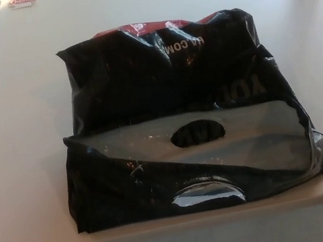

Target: A plastic bag is kept infront of the robot in the middle of the desk and the robot uses both its hands to grab it from the top and lifts it up and then releases it.

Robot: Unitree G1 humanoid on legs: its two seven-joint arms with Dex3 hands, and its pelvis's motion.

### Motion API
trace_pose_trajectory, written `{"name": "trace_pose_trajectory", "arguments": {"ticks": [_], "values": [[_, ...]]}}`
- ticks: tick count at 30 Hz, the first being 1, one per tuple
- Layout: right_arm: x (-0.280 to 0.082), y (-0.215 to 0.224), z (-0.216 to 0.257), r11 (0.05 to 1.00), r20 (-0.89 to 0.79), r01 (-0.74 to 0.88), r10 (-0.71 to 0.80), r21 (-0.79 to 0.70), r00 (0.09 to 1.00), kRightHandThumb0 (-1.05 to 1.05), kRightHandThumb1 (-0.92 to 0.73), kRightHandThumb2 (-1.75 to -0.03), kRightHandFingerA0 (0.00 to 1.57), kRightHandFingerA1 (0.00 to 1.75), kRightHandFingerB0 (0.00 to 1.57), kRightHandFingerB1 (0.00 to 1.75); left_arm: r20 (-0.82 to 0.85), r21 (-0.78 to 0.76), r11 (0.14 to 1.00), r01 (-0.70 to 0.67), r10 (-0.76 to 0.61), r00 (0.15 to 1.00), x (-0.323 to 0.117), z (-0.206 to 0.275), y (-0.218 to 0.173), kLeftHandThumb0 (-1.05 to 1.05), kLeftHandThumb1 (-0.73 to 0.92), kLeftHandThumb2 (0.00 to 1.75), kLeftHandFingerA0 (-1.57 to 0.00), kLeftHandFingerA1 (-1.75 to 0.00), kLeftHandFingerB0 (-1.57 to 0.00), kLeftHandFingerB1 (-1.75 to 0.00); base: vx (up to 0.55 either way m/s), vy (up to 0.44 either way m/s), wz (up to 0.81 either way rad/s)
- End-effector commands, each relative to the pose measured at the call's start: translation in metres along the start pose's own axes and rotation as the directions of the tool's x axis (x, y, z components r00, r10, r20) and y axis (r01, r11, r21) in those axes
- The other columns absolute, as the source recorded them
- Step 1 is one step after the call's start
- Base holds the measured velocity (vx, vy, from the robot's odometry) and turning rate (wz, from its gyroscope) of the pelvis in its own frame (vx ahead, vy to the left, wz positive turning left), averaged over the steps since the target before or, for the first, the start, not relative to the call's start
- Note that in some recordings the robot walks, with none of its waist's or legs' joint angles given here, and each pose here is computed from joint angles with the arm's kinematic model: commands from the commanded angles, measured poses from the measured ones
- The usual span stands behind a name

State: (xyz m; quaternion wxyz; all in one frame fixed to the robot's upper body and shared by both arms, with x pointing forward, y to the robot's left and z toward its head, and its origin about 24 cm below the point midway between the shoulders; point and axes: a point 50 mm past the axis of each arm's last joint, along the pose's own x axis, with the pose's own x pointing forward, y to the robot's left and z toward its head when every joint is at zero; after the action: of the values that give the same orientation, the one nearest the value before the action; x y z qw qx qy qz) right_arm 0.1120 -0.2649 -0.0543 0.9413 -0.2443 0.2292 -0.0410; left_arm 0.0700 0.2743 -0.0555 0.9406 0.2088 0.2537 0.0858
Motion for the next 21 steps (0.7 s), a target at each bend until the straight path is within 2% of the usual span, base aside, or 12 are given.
{"name": "trace_pose_trajectory", "arguments": {"ticks": [1,5,6,8,9,10,11,14,16,18,20,21], "values": [[-0.028,-0.031,0.080,0.976,0.610,0.188,-0.086,-0.106,0.788,-0.53,-0.41,-0.66,0.33,0.45,0.08,0.33,0.672,-0.004,0.969,-0.247,0.185,0.717,-0.041,0.085,0.036,-0.24,0.48,0.54,-0.42,-0.36,-0.11,-0.26,0.00,0.000,0.00],[-0.036,-0.027,0.080,0.965,0.628,0.216,-0.075,-0.151,0.774,-0.48,-0.47,-0.54,0.27,0.34,0.02,0.20,0.736,0.011,0.963,-0.270,0.175,0.654,-0.048,0.089,0.038,-0.36,0.40,0.61,-0.33,-0.39,-0.13,-0.33,0.00,0.000,0.00],[-0.039,-0.027,0.080,0.958,0.646,0.232,-0.072,-0.166,0.760,-0.52,-0.36,-0.73,0.18,0.45,0.00,0.15,0.752,0.043,0.957,-0.287,0.158,0.640,-0.054,0.090,0.039,-0.34,0.40,0.60,-0.29,-0.37,-0.16,-0.33,0.00,0.000,0.00],[-0.042,-0.027,0.080,0.951,0.678,0.256,-0.073,-0.173,0.731,-0.48,-0.46,-0.54,0.27,0.34,0.01,0.20,0.796,0.102,0.935,-0.341,0.129,0.592,-0.060,0.094,0.042,-0.32,0.38,0.58,-0.29,-0.37,-0.16,-0.32,0.00,0.000,0.00],[-0.044,-0.030,0.084,0.948,0.731,0.272,-0.066,-0.167,0.679,-0.51,-0.35,-0.71,0.22,0.46,0.01,0.16,0.839,0.118,0.925,-0.361,0.101,0.534,-0.065,0.100,0.044,-0.27,0.37,0.55,-0.26,-0.35,-0.15,-0.31,0.00,0.000,0.00],[-0.046,-0.033,0.085,0.944,0.760,0.286,-0.065,-0.163,0.647,-0.52,-0.44,-0.54,0.33,0.34,0.03,0.24,0.863,0.114,0.924,-0.364,0.089,0.497,-0.070,0.104,0.044,-0.15,0.30,0.83,-0.08,-0.50,-0.08,-0.50,0.00,0.000,0.00],[-0.048,-0.037,0.087,0.940,0.775,0.300,-0.067,-0.162,0.628,-0.54,-0.35,-0.72,0.23,0.45,0.02,0.15,0.881,0.097,0.926,-0.365,0.091,0.465,-0.075,0.108,0.043,-0.15,0.30,0.83,-0.07,-0.50,-0.06,-0.50,0.00,0.000,0.00],[-0.041,-0.055,0.111,0.911,0.815,0.374,-0.082,-0.171,0.573,-0.57,-0.43,-0.56,0.22,0.33,0.01,0.18,0.920,0.051,0.907,-0.418,0.120,0.373,-0.078,0.132,0.048,-0.17,0.31,0.84,-0.07,-0.50,-0.07,-0.50,0.00,0.000,0.00],[-0.036,-0.066,0.123,0.893,0.844,0.423,-0.104,-0.154,0.526,-0.56,-0.38,-0.72,0.17,0.43,0.02,0.16,0.937,0.021,0.899,-0.437,0.135,0.322,-0.077,0.143,0.052,-0.18,0.33,0.85,-0.09,-0.51,-0.08,-0.50,0.00,0.000,0.00],[-0.033,-0.078,0.134,0.879,0.864,0.459,-0.126,-0.131,0.488,-0.52,-0.48,-0.55,0.23,0.31,0.00,0.20,0.953,-0.011,0.887,-0.461,0.150,0.264,-0.076,0.152,0.058,-0.36,0.39,0.59,-0.22,-0.36,-0.16,-0.32,0.00,0.000,0.00],[-0.030,-0.085,0.142,0.877,0.874,0.468,-0.144,-0.104,0.464,-0.55,-0.38,-0.72,0.16,0.43,0.02,0.16,0.956,-0.005,0.881,-0.473,0.143,0.257,-0.075,0.159,0.065,-0.36,0.38,0.59,-0.20,-0.35,-0.13,-0.32,0.00,0.000,0.00],[-0.024,-0.093,0.155,0.870,0.887,0.485,-0.152,-0.090,0.436,-0.59,-0.38,-0.73,0.11,0.38,0.00,0.11,0.959,-0.007,0.874,-0.486,0.144,0.245,-0.073,0.168,0.070,-0.21,0.29,0.84,-0.06,-0.50,-0.06,-0.50,0.00,0.000,0.00]]}}
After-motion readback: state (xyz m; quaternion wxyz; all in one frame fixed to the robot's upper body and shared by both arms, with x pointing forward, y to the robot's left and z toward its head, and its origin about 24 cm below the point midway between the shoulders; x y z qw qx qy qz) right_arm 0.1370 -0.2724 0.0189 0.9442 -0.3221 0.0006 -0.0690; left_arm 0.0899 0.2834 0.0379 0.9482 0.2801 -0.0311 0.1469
